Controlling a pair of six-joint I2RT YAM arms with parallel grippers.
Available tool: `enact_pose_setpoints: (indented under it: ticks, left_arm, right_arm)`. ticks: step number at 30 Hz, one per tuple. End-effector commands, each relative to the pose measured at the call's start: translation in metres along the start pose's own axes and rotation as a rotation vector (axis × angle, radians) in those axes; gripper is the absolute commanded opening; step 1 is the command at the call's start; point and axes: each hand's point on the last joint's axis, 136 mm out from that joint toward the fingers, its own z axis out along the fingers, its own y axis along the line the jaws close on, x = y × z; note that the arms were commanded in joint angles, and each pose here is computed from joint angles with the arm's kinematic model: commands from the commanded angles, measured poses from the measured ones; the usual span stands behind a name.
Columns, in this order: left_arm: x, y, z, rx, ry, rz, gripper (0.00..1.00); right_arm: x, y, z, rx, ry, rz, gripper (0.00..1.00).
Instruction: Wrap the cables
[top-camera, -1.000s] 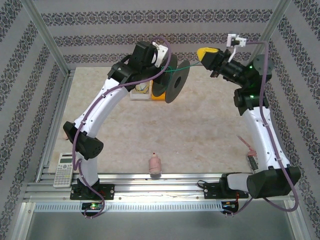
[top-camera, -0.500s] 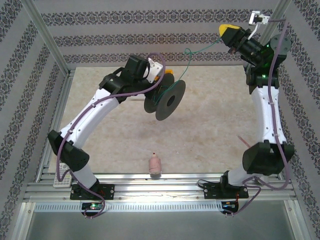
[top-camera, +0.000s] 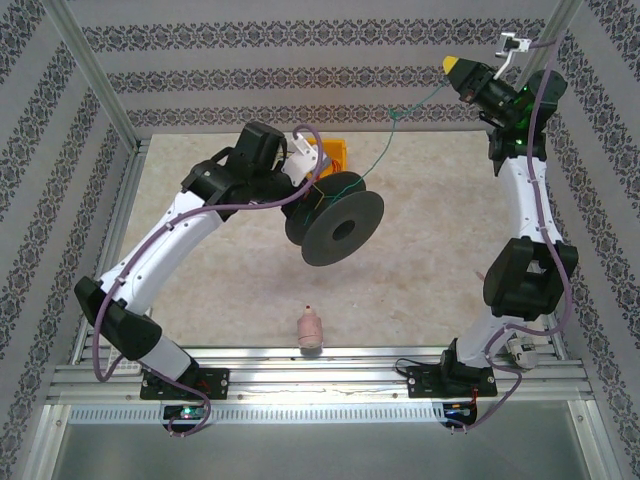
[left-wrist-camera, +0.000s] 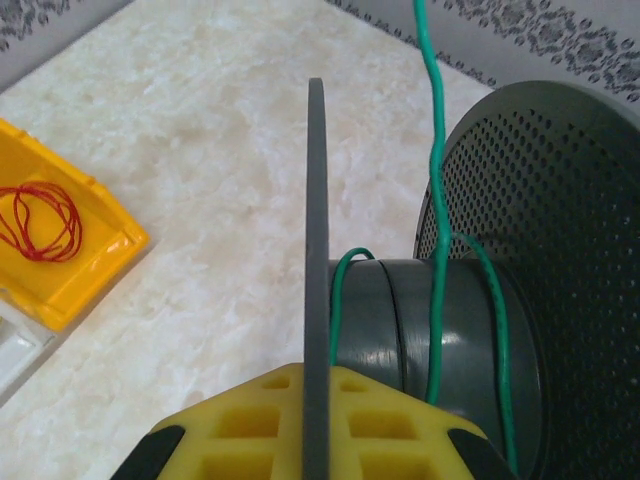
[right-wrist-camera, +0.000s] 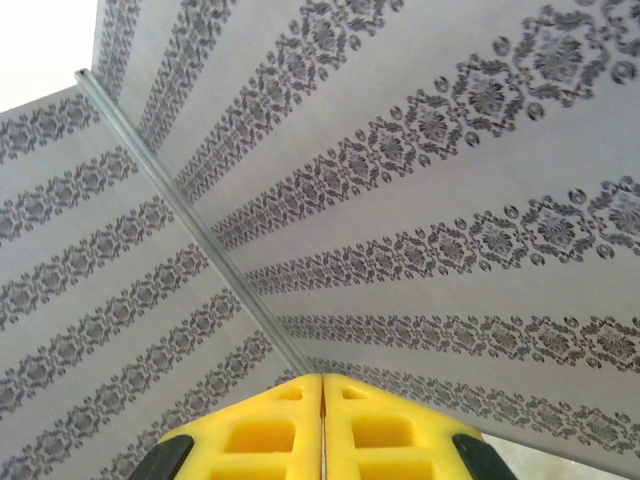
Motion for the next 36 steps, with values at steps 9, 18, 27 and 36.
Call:
enact_pose_setpoints:
  ticks: [9, 18, 27, 36]
  left_arm:
    - [-0.074, 0.045, -0.074, -0.121, -0.413, -0.074, 0.00]
    - [-0.093, 0.107, -0.093, -0.174, -0.625, -0.306, 0.00]
    - [-0.123, 0.108, -0.092, 0.012, -0.737, -0.418, 0.00]
    - [-0.139, 0.105, -0.099, 0.140, -0.808, -0.499, 0.00]
  right_arm:
    - [0.054, -0.019, -0.030, -0.052, -0.042, 0.063, 0.00]
    - [0.100, -0.001, -0.057, -0.088, -0.033, 0.094, 0.00]
    - [0.141, 0.013, -0.056, -0.093, 0.029, 0.081, 0.00]
    - [0.155, 0.012, -0.050, -0.105, 0.053, 0.079, 0.00]
